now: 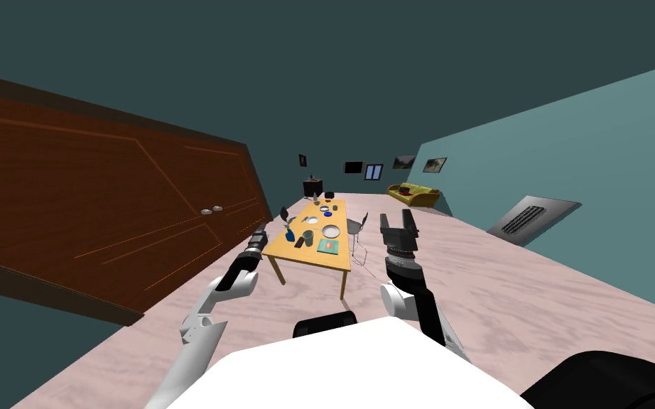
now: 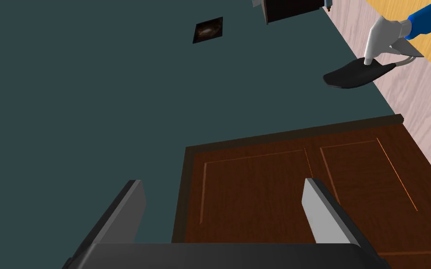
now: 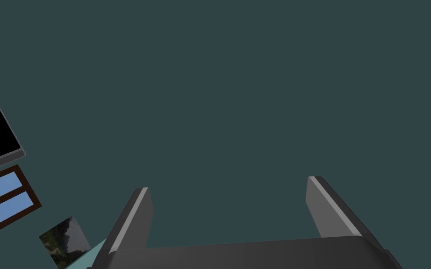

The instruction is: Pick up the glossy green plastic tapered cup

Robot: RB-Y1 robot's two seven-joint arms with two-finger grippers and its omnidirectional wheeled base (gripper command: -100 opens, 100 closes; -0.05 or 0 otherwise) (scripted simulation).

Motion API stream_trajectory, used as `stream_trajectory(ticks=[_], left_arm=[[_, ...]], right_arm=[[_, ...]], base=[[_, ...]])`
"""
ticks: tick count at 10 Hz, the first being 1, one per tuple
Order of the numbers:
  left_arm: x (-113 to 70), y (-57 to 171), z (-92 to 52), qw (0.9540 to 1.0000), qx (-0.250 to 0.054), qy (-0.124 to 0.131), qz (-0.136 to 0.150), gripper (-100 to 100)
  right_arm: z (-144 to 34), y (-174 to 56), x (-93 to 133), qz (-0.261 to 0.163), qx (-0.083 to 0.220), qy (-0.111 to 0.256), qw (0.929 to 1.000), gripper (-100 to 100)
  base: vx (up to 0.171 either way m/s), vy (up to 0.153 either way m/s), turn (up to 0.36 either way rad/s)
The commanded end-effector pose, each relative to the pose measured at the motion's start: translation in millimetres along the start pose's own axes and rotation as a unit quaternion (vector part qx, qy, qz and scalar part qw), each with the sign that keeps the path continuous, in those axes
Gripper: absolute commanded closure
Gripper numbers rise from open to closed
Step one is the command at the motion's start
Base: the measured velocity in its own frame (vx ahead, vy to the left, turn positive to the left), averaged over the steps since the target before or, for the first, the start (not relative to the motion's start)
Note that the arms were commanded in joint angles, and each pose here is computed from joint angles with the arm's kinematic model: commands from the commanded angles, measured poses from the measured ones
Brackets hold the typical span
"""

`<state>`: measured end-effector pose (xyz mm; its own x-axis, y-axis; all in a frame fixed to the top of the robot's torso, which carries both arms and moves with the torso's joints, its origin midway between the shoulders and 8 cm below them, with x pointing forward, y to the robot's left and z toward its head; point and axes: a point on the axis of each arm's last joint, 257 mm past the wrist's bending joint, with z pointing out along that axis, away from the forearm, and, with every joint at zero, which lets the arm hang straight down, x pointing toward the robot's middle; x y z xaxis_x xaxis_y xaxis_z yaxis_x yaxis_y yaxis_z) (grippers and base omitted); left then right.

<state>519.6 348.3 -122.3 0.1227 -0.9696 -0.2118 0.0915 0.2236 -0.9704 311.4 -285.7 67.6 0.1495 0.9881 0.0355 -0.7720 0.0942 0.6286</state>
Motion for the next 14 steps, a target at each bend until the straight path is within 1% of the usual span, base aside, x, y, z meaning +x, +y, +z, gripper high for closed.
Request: stream_trajectory(ticks=[1, 2, 3, 4, 5, 6, 7, 8, 9, 10, 11, 12, 13, 14], left_arm=[[-2.7, 11, 13.0, 0.9997, -0.023, -0.003, 0.005, -100], [-3.0, 19, 12.5, 0.9993, -0.038, -0.004, 0.005, -100], [-6.3, 27, 21.9, 0.9985, -0.053, -0.006, 0.008, -100], [-6.7, 33, 21.1, 0.9978, -0.066, -0.007, 0.008, -100], [-6.8, 35, 20.9, 0.9975, -0.069, -0.007, 0.008, -100], [-10.4, 46, 29.1, 0.9957, -0.091, -0.01, 0.011, -100], [-10.6, 51, 28.3, 0.9949, -0.1, -0.011, 0.011, -100], [-14.2, 60, 36.2, 0.9929, -0.117, -0.014, 0.013, -100], [-14.5, 67, 34.5, 0.9913, -0.13, -0.014, 0.013, -100], [-17.9, 76, 41.5, 0.9887, -0.148, -0.017, 0.014, -100], [-18.3, 83, 39.1, 0.9863, -0.163, -0.018, 0.014, -100], [-21.3, 92, 45.5, 0.9833, -0.18, -0.02, 0.015, -100], [-21.7, 99, 42.6, 0.9805, -0.195, -0.021, 0.014, -100], [-24.0, 105, 48.4, 0.9772, -0.211, -0.023, 0.014, -100]], right_arm=[[0.0, 0, 0, 0.0, 0.0, 0.0, 1.0, 0], [0.0, 0, 0, 0.0, 0.0, 0.0, 1.0, 0], [0.0, 0, 0, 0.0, 0.0, 0.0, 1.0, 0], [0.0, 0, 0, 0.0, 0.0, 0.0, 1.0, 0], [0.0, 0, 0, 0.0, 0.0, 0.0, 1.0, 0], [0.0, 0, 0, 0.0, 0.0, 0.0, 1.0, 0], [0.0, 0, 0, 0.0, 0.0, 0.0, 1.0, 0], [0.0, 0, 0, 0.0, 0.0, 0.0, 1.0, 0], [0.0, 0, 0, 0.0, 0.0, 0.0, 1.0, 0], [0.0, 0, 0, 0.0, 0.0, 0.0, 1.0, 0], [0.0, 0, 0, 0.0, 0.0, 0.0, 1.0, 0], [0.0, 0, 0, 0.0, 0.0, 0.0, 1.0, 0], [0.0, 0, 0, 0.0, 0.0, 0.0, 1.0, 0], [0.0, 0, 0, 0.0, 0.0, 0.0, 1.0, 0]], base=[[-0.003, -0.026, -0.091], [0.0, -0.021, -0.058], [0.003, -0.026, -0.108], [0.004, -0.021, -0.052], [0.003, -0.009, 0.016], [0.008, -0.021, -0.087], [0.009, -0.018, -0.06], [0.014, -0.027, -0.127], [0.016, -0.024, -0.052], [0.018, -0.035, -0.074], [0.02, -0.027, -0.06], [0.026, -0.028, -0.121], [0.029, -0.019, -0.054], [0.04, -0.029, -0.108]])
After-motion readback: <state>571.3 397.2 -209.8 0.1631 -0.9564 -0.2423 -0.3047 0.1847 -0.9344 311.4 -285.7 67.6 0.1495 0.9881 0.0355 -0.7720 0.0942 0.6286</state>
